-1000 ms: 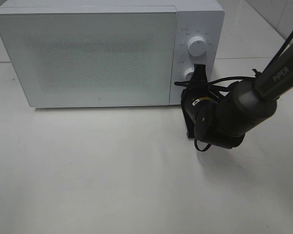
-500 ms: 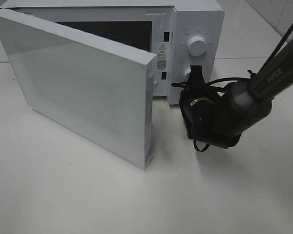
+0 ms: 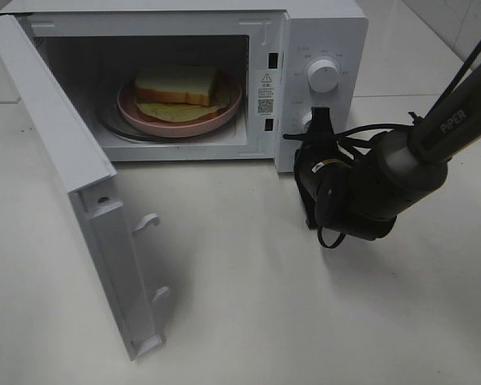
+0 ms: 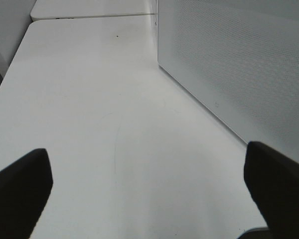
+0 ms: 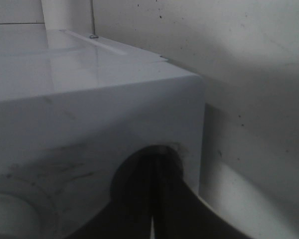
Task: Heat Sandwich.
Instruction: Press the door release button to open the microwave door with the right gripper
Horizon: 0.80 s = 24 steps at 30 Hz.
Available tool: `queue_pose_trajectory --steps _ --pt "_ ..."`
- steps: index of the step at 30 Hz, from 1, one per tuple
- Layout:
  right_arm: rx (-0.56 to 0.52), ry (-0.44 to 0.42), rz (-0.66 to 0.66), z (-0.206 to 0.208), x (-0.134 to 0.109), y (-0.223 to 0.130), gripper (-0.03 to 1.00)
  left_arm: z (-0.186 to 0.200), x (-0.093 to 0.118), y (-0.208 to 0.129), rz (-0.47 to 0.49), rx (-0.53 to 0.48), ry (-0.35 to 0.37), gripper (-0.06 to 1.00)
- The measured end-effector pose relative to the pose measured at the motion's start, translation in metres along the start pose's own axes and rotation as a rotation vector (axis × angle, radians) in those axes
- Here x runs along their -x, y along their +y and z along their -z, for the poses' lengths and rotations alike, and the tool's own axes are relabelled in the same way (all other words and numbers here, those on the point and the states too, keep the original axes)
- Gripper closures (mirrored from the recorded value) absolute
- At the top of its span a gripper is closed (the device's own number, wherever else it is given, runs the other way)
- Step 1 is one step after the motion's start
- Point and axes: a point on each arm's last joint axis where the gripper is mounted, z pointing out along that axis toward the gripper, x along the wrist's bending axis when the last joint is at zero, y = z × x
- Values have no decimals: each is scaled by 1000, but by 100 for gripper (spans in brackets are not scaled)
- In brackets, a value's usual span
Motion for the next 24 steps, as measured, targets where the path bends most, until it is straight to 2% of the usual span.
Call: queue_pose_trajectory --steps 15,24 --pt "-9 -23 -9 1 -3 1 95 0 0 0 0 0 0 -5" --pt "-66 -55 13 10 -10 8 95 0 0 0 0 0 0 -5"
